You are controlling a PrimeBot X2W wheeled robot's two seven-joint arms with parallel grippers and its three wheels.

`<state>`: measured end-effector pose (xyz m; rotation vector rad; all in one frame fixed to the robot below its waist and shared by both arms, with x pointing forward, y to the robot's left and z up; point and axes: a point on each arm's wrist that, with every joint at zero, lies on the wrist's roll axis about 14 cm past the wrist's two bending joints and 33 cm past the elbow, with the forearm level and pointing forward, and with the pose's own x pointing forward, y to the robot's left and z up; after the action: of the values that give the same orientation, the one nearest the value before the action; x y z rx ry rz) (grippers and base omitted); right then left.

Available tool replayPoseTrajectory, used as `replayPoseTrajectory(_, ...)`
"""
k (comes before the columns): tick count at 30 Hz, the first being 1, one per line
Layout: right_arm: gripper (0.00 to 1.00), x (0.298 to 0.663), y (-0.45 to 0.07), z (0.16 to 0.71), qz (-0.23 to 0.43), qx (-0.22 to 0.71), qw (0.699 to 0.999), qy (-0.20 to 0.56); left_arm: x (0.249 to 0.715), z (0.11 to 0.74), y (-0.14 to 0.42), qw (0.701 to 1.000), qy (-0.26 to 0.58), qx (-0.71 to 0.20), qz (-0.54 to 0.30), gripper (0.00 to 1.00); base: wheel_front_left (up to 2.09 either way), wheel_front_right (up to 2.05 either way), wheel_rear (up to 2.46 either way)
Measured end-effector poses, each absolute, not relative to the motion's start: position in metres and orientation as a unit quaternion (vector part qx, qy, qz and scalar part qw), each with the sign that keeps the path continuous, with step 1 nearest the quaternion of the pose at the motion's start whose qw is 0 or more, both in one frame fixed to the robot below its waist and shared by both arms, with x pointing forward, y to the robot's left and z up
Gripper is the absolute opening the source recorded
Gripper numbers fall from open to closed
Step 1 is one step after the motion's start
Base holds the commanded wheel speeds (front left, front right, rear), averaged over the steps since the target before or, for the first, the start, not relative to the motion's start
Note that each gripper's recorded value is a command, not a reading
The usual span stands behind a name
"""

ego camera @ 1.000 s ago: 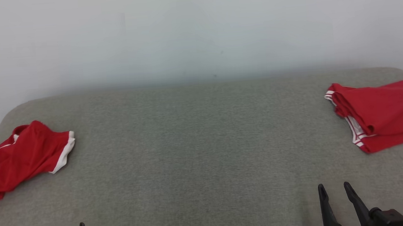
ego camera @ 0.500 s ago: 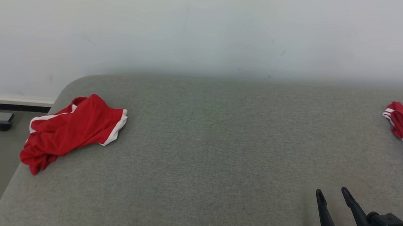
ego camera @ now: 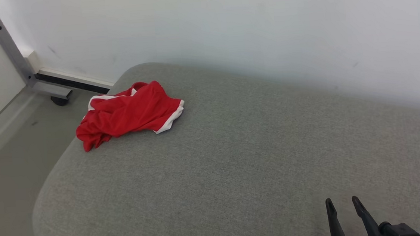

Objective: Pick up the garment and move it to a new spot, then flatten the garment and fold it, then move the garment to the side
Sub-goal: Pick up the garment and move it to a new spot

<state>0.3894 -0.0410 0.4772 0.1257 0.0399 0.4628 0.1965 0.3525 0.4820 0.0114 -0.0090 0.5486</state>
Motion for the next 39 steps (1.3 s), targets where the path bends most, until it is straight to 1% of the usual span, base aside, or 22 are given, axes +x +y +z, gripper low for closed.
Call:
replayPoseTrajectory(8, 1.00, 0.390, -0.027, 0.476, 0.248, 0.061, 0.967, 0.023, 0.178, 0.478, 0.361, 0.955, 0.001, 0.004, 0.297, 1.00, 0.00, 0.00, 0.00)
replayPoseTrajectory(15, 1.00, 0.391, -0.031, 0.474, 0.242, 0.063, 0.968, 0.025, 0.181, 0.481, 0.366, 0.951, -0.002, 0.002, 0.308, 1.00, 0.00, 0.00, 0.00)
replayPoseTrajectory(19, 1.00, 0.394, -0.034, 0.473, 0.239, 0.062, 0.969, 0.025, 0.190, 0.489, 0.371, 0.950, -0.015, 0.002, 0.313, 1.00, 0.00, 0.00, 0.00)
replayPoseTrajectory(27, 1.00, 0.408, -0.053, 0.475, 0.219, 0.055, 0.974, 0.014, 0.249, 0.538, 0.389, 0.954, -0.077, 0.012, 0.291, 1.00, 0.00, 0.00, 0.00)
replayPoseTrajectory(34, 1.00, 0.428, -0.078, 0.474, 0.194, 0.036, 0.980, 0.002, 0.325, 0.581, 0.399, 0.961, -0.119, 0.029, 0.250, 1.00, 0.00, 0.00, 0.00)
replayPoseTrajectory(39, 1.00, 0.444, -0.096, 0.477, 0.173, 0.028, 0.984, -0.015, 0.381, 0.602, 0.401, 0.965, -0.133, 0.040, 0.223, 1.00, 0.00, 0.00, 0.00)
